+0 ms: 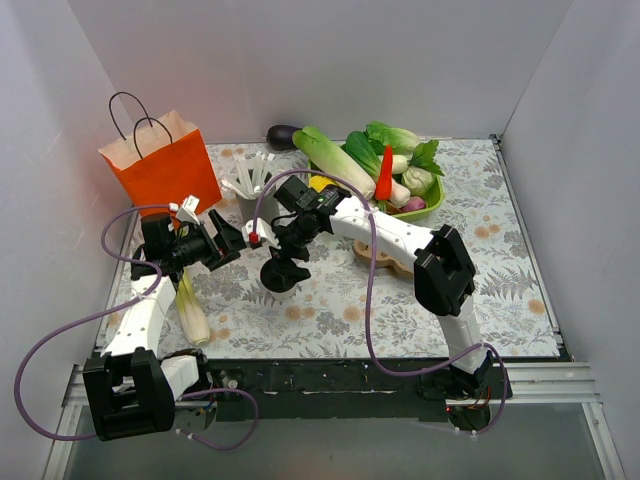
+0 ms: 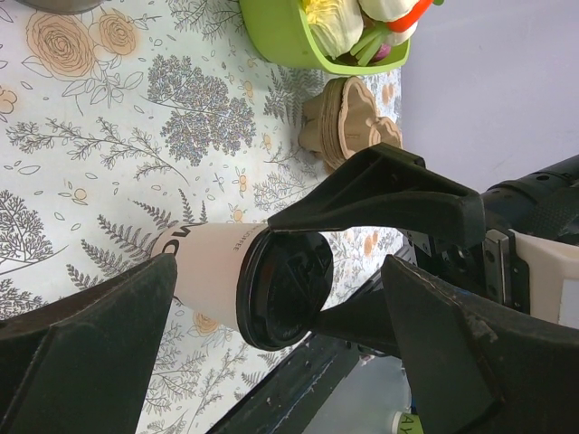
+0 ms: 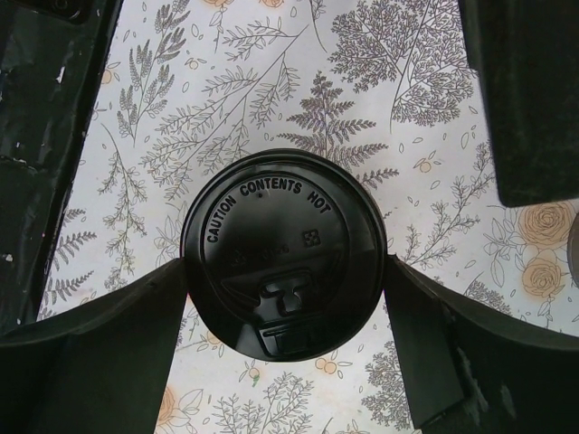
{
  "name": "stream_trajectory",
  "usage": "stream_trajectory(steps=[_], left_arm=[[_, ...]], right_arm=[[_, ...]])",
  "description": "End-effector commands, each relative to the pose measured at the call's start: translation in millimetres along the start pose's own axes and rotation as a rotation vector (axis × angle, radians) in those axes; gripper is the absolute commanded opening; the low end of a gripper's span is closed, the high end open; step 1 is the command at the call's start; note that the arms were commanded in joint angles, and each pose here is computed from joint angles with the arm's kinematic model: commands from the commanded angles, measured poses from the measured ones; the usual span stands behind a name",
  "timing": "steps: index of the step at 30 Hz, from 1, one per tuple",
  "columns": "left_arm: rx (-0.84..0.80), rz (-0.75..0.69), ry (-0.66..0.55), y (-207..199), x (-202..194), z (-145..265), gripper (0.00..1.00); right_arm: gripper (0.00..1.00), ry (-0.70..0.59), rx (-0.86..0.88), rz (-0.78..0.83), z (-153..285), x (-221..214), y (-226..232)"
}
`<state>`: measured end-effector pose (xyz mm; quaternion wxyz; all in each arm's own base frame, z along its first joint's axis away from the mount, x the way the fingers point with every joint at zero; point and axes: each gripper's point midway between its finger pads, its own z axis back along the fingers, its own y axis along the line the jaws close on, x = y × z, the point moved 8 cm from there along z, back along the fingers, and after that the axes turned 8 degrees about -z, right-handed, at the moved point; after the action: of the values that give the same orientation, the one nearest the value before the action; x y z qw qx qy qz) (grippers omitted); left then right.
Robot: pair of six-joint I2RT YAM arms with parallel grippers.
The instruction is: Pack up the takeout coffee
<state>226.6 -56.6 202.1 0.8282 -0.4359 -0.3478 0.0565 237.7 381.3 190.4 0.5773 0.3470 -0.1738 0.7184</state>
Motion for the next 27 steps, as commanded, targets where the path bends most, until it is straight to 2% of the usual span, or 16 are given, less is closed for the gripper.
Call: stream_trajectory(steps=[1,6,9,17,27], left_arm=[[0.004,-0.016,-0.026,0,3,1,0.98],[0.002,-0.008,-0.022,2,0,0,0.98],[-0.001,-0.010,-0.024,1,0,1,0.98],[-0.006,-0.015,-0.024,0,0,2,0.98],[-0.028,-0.004,-0.020,-1,5,0,0.98]], right_arm=[[0.85,0.069,-0.040,0.048,-5,-6,-2],[0.77,0.121,-0.018,0.024,-13,-24,0],[0.73,0.099,-0.033,0.018,-7,-16,1],[0.69,0.033,-0.047,0.014,32,15,16],[0.68,-0.040,-0.118,-0.148,83,0,19]])
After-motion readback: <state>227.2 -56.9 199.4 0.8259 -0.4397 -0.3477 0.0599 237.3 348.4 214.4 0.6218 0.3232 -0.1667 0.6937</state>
